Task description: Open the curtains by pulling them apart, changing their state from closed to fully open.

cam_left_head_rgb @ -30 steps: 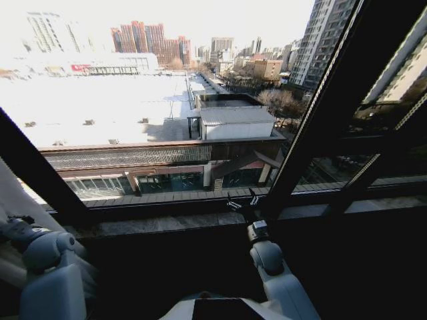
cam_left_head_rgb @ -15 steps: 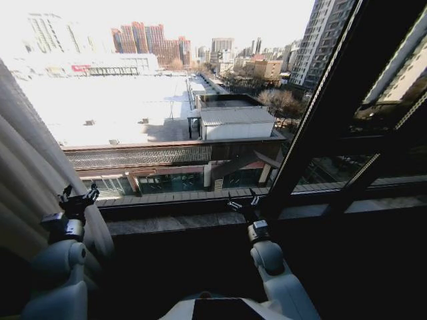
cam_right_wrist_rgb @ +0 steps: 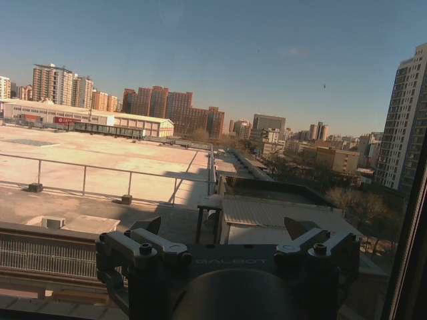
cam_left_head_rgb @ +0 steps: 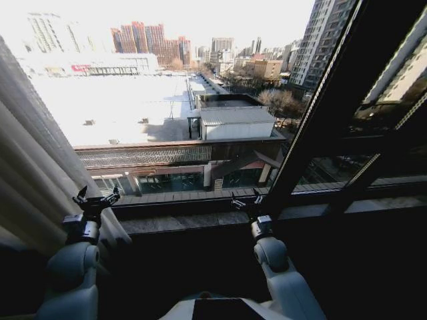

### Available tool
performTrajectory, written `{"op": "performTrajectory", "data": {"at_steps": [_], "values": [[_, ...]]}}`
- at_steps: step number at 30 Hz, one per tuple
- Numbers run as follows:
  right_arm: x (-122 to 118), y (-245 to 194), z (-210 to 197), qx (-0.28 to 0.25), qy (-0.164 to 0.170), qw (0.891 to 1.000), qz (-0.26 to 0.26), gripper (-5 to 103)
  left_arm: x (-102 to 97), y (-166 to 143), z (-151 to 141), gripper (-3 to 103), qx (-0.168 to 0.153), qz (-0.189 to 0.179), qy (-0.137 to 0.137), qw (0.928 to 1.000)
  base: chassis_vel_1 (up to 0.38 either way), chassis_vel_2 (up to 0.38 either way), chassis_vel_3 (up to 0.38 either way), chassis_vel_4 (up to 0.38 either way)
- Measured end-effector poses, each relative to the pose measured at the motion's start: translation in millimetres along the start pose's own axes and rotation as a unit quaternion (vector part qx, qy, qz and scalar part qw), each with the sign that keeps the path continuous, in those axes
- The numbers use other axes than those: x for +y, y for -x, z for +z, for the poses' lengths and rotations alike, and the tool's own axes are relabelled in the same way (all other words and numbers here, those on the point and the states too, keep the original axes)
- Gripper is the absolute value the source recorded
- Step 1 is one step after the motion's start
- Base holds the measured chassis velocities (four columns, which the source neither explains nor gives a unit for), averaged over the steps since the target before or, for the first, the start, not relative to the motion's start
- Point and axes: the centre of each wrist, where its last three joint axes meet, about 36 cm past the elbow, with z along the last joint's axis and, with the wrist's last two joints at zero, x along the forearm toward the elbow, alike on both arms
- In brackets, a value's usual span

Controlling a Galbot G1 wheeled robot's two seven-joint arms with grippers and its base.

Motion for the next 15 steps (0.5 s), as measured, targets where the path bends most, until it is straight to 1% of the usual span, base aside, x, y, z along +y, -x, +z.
{"op": "performTrajectory", "data": {"at_steps": [7, 11, 15], "values": [[-1.9, 0.2, -2.2, 0.005, 0.002, 1.0, 0.003, 100, -2.0, -1.2, 6.5, 100, 0.003, -0.006, -0.002, 1.0, -0.016, -0.013, 0.016, 0.016], [-4.9, 0.5, -1.7, 0.006, 0.003, 1.0, 0.007, 100, -0.9, -3.3, 7.5, 100, 0.003, -0.007, 0.0, 1.0, -0.098, -0.082, 0.109, 0.089], [-7.8, 1.2, -2.5, 0.004, 0.002, 1.0, 0.008, 100, -0.9, -4.6, 9.2, 100, -0.001, -0.009, -0.001, 1.0, -0.167, -0.167, 0.18, 0.176]]}}
